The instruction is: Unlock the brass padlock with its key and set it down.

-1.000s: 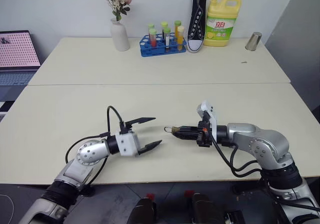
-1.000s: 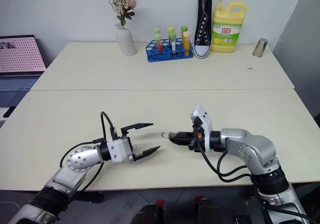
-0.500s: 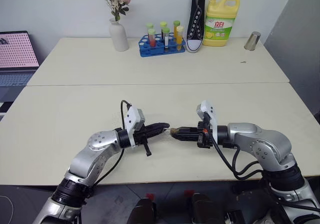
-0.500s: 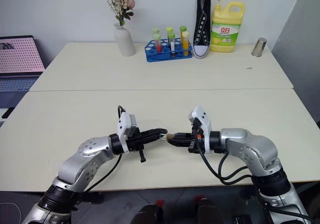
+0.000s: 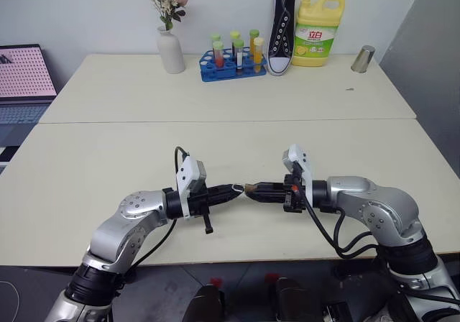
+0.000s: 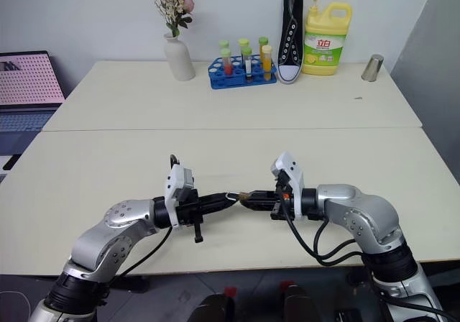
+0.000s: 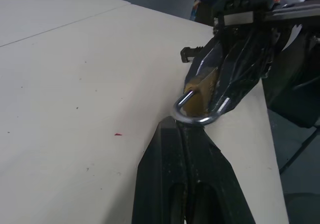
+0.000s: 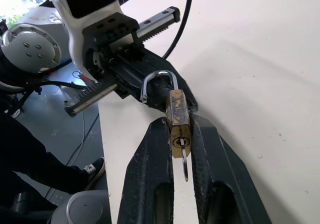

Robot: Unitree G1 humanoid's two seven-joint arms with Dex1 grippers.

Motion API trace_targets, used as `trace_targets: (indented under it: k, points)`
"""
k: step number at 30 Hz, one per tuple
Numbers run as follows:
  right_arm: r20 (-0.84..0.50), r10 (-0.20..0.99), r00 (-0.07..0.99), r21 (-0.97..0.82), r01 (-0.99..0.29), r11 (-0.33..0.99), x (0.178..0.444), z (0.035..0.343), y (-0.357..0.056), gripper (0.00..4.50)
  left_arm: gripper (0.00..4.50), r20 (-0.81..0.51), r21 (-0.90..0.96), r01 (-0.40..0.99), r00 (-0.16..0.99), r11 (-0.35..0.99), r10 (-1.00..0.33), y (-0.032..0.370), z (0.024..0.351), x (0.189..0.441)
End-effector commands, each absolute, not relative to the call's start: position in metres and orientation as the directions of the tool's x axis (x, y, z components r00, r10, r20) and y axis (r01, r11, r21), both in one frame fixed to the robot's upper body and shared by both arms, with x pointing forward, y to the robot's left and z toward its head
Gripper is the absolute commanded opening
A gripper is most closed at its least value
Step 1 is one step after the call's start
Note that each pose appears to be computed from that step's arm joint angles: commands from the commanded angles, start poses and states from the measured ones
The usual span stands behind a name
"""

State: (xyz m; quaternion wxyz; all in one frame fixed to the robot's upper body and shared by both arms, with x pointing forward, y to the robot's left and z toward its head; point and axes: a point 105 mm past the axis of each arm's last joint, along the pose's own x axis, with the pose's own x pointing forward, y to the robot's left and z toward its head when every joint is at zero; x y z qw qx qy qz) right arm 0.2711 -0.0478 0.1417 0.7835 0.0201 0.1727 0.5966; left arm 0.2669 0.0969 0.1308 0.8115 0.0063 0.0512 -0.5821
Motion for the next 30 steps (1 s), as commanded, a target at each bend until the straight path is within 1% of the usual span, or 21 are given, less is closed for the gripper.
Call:
trace_targets:
  k: [1,4,9,17,20,21,23,26,27,28,29,30]
  points:
    - [-0.219,0.952,0.216,0.205,-0.943,0.261,0.268,0.150,-0.045,0.12,0.00,-0.064,-0.059,0.960,0.270,0.274,-0.961,0.096,0.146,0.257]
    - [-0.219,0.952,0.216,0.205,-0.943,0.261,0.269,0.149,-0.045,0.12,0.00,-0.049,-0.113,0.958,0.259,0.263,-0.965,0.097,0.151,0.254]
    - [-0.220,0.953,0.209,0.205,-0.945,0.255,0.268,0.148,-0.044,0.12,0.00,-0.026,-0.127,0.948,0.292,0.293,-0.956,0.098,0.157,0.261]
    - [-0.224,0.953,0.204,0.206,-0.946,0.251,0.268,0.148,-0.044,0.12,0.00,-0.022,-0.115,0.941,0.317,0.318,-0.948,0.098,0.157,0.265]
    - [-0.226,0.952,0.205,0.207,-0.945,0.252,0.268,0.148,-0.044,0.12,0.00,-0.051,-0.082,0.948,0.306,0.309,-0.951,0.098,0.154,0.261]
    - [-0.226,0.952,0.207,0.208,-0.944,0.255,0.268,0.148,-0.044,0.12,0.00,-0.078,-0.039,0.946,0.319,0.323,-0.944,0.101,0.153,0.262]
    - [-0.219,0.953,0.211,0.226,-0.939,0.260,0.269,0.148,-0.045,0.12,0.00,-0.087,0.053,0.946,0.322,0.319,-0.943,0.104,0.154,0.259]
    - [-0.218,0.952,0.214,0.242,-0.934,0.265,0.270,0.148,-0.046,0.12,0.00,-0.129,0.257,0.927,0.313,0.273,-0.941,0.107,0.153,0.255]
    - [-0.219,0.952,0.215,0.252,-0.930,0.268,0.270,0.148,-0.047,0.12,0.00,-0.159,0.356,0.901,0.318,0.247,-0.935,0.111,0.151,0.255]
    - [-0.224,0.951,0.214,0.257,-0.928,0.269,0.270,0.148,-0.048,0.12,0.36,-0.199,0.455,0.871,0.303,0.186,-0.932,0.113,0.146,0.252]
    - [-0.227,0.950,0.213,0.264,-0.926,0.270,0.271,0.147,-0.049,0.12,0.57,-0.227,0.509,0.849,0.293,0.143,-0.929,0.116,0.142,0.250]
    - [-0.229,0.950,0.212,0.268,-0.925,0.270,0.271,0.147,-0.049,0.12,0.90,-0.242,0.540,0.833,0.285,0.115,-0.928,0.118,0.139,0.249]
